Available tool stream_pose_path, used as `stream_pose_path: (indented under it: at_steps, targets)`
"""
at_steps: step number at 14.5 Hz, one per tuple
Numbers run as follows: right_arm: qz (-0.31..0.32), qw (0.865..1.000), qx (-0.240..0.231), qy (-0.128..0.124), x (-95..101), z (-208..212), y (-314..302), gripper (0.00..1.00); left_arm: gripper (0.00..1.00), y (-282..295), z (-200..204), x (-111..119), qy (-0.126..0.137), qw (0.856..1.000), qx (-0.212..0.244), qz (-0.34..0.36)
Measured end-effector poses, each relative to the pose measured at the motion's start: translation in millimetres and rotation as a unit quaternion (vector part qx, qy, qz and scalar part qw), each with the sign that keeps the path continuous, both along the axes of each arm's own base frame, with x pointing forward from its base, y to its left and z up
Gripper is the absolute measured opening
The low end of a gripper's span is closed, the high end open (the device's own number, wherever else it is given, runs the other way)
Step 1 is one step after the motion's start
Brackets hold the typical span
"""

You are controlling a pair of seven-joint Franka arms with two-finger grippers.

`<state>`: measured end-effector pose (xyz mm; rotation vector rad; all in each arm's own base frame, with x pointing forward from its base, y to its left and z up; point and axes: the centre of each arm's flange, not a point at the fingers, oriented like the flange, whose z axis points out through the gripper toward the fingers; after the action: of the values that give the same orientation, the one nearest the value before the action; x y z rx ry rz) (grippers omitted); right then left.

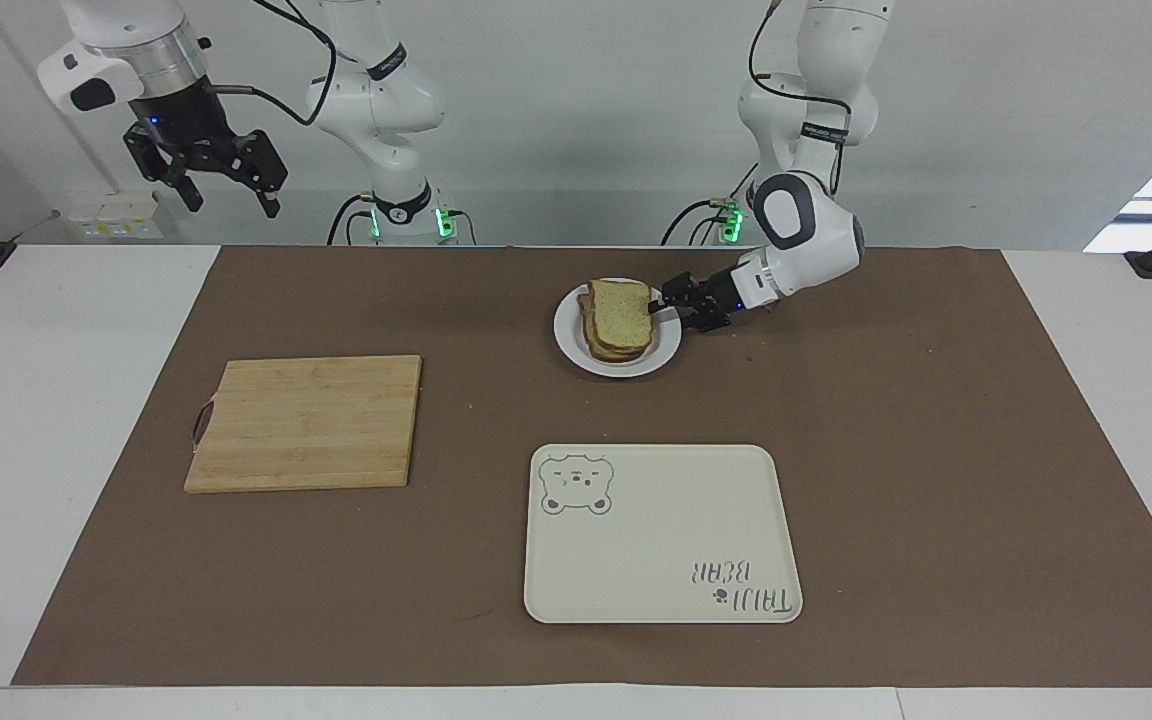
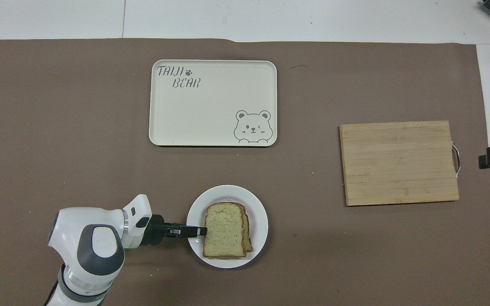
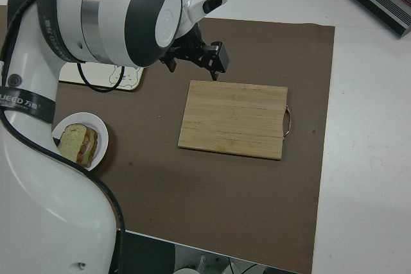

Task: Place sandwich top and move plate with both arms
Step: 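Reach the left gripper to the white plate rim, then push the plate with the left gripper onto the bear tray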

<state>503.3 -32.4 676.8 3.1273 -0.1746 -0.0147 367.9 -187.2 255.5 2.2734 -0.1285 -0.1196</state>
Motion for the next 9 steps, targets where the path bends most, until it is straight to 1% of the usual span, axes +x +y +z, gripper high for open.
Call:
stream_pose_path:
  at_steps: [1,4,9]
  targets:
    - [0.001,1.000,0.000,0.000,0.1,0.1,1.4,1.00,0.40,0.8,-1.0,0.3,0.000,1.000,0.000,0.000]
    - [0.007,1.000,0.000,0.000,0.3,0.3,7.5,1.00,0.07,2.7,-0.6,1.9,-0.001,1.000,-0.002,0.004]
    - [0.007,1.000,0.000,-0.001,0.1,0.8,7.8,1.00,0.06,2.3,1.5,3.2,-0.002,1.000,-0.004,0.004]
